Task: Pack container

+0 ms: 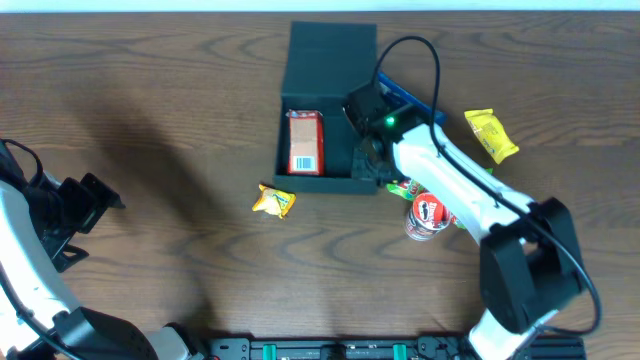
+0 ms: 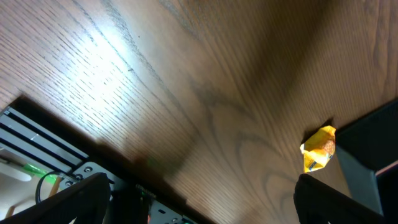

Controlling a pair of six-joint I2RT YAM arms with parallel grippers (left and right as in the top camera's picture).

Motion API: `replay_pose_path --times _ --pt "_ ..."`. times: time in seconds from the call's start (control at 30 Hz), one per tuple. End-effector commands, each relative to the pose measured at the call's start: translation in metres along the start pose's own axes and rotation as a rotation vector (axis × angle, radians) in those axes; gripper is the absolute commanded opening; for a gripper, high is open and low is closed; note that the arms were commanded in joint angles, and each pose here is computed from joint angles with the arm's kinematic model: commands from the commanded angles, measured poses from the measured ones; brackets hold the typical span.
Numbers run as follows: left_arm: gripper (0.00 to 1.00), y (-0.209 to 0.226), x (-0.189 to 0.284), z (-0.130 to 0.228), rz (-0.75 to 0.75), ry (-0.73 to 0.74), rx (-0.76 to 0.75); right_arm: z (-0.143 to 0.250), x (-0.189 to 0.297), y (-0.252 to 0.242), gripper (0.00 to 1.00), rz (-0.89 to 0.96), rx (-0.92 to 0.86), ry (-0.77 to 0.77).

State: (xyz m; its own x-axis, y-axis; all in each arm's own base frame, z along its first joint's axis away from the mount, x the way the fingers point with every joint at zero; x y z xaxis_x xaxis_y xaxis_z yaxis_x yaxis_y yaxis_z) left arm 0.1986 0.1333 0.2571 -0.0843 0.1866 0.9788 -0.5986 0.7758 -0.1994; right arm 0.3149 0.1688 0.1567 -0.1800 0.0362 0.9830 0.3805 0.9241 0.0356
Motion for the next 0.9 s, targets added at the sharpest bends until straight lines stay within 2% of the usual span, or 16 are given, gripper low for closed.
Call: replay_pose_path --times 0.0,0.17,0.37,0.43,0.87 --pt "0.95 0.001 0.004 0.000 -0.004 -0.012 0.001 0.002 0.010 -0.015 0.02 0.042 -0.100 -0.095" --pt "0.95 0.001 0.004 0.000 -0.004 -0.013 0.001 0.012 0.002 -0.026 0.02 0.005 -0.080 -0.125" --pt "0.95 0.000 0.004 0.000 -0.003 -0.012 0.002 0.000 0.002 -0.009 0.01 -0.177 0.157 -0.132" --pt "0.95 0.001 0.004 0.000 -0.004 -0.012 0.001 -0.003 0.002 -0.008 0.02 -0.186 0.185 -0.145" --pt "0.95 0.001 0.004 0.000 -0.004 -0.012 0.001 -0.009 0.001 -0.015 0.01 -0.150 0.138 -0.166"
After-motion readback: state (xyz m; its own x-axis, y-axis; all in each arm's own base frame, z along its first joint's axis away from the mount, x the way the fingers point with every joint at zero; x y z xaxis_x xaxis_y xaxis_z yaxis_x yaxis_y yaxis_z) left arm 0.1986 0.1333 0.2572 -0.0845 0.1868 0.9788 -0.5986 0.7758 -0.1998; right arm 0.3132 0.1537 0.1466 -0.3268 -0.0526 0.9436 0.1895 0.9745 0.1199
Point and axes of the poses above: each gripper's point midway between its finger pads, its own x axis back along the fingers, its own y axis along the line the jaws close on, z = x × y, the point moved 9 cm from there along x, back along the fingers, and after that the axes turned 15 degrees about -x, right-handed, at the moved point
